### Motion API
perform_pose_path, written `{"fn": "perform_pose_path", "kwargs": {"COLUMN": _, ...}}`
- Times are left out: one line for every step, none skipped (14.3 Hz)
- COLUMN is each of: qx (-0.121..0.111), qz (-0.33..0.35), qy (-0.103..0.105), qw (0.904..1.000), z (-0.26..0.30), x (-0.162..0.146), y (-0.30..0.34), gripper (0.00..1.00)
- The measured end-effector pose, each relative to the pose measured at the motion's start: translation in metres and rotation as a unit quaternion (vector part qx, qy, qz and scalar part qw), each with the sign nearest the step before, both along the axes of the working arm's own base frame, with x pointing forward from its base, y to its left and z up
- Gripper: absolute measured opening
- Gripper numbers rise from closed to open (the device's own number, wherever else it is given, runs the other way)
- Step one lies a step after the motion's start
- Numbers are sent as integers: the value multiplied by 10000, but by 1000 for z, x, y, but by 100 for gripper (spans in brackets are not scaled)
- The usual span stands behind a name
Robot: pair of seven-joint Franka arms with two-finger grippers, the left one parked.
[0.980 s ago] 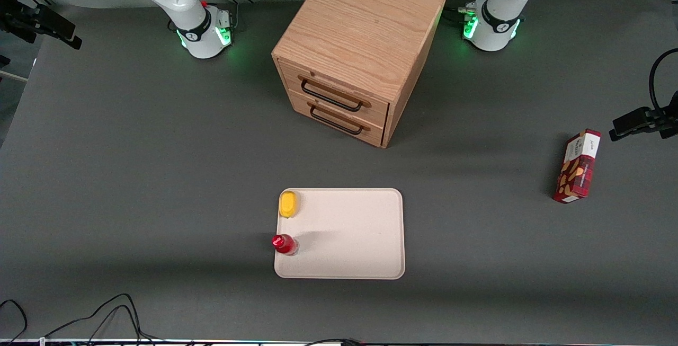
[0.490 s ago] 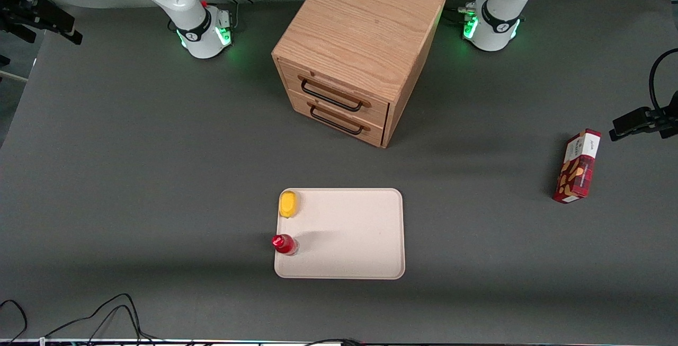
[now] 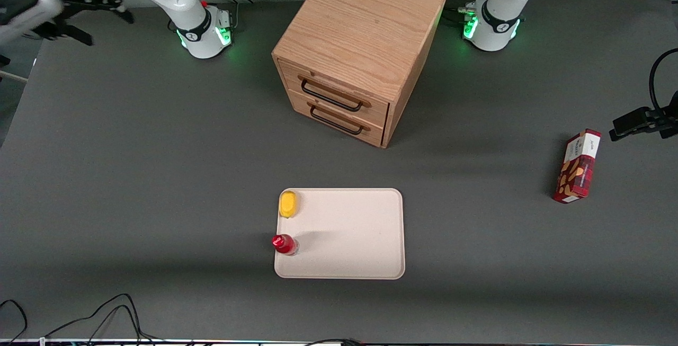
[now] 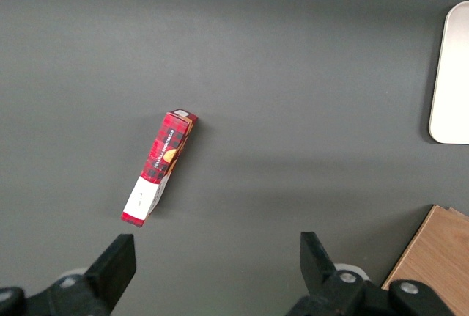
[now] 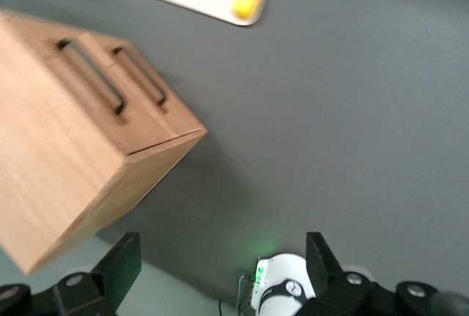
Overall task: Open upper drawer
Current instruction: 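Move the right gripper to the upper drawer's black handle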
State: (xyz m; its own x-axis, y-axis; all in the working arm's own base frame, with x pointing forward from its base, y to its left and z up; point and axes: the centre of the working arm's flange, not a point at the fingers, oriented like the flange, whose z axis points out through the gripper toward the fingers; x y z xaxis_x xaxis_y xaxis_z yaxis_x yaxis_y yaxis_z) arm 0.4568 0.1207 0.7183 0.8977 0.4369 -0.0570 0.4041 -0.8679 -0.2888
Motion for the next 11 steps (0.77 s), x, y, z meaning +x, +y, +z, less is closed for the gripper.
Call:
{"fn": "perform_pose_path", "kwargs": {"qx": 222, "qz": 557, "qy": 28, "qw": 9982, "z": -8, "x": 6, "y": 21, "gripper": 100}}
{"fn": "perform_pose_path", "kwargs": {"qx": 481, "qz": 998, "qy": 104, "qw": 9938, "z": -21, "x": 15, "y": 38, "gripper": 100}}
{"fn": "perform_pose_path", "kwargs": {"qx": 776, "qz": 1259, "qy": 196, "qw": 9888, "z": -35, "x": 28, "y": 51, "gripper": 100}}
{"fn": "perform_pose_path", "kwargs": {"qx": 1065, "qz": 1398, "qy": 295, "qw": 9840, "z": -52, "x": 42, "y": 60, "gripper": 100}}
{"fn": "perform_pose_path", "kwargs": {"qx": 1275, "qz": 1485, "qy": 365, "qw": 9800, "z": -70, "x": 56, "y": 70, "gripper": 100}}
{"fn": "perform_pose_path", "kwargs": {"qx": 1418, "qz": 1591, "qy": 404, "qw": 9762, "z": -90, "x": 70, "y": 85, "gripper": 100}}
{"fn": "perform_pose_path", "kwargs": {"qx": 1510, "qz": 1701, "qy": 430, "qw": 9728, "z": -111, "x": 80, "y": 107, "gripper": 100}}
{"fn": "perform_pose_path", "kwargs": {"qx": 1596, "qz": 1799, "qy": 466, "qw": 9695, "z": -133, "x": 87, "y": 131, "gripper": 100}}
{"fn": "perform_pose_path", "kwargs": {"qx": 1651, "qz": 1899, "qy": 505, "qw": 9665, "z": -154, "x": 92, "y": 154, "gripper": 100}}
{"fn": "perform_pose_path", "kwargs": {"qx": 1632, "qz": 2012, "qy": 511, "qw": 9645, "z": -173, "x": 95, "y": 175, "gripper": 100}}
{"fn": "perform_pose_path", "kwargs": {"qx": 1577, "qz": 2133, "qy": 501, "qw": 9629, "z": -190, "x": 95, "y": 195, "gripper": 100}}
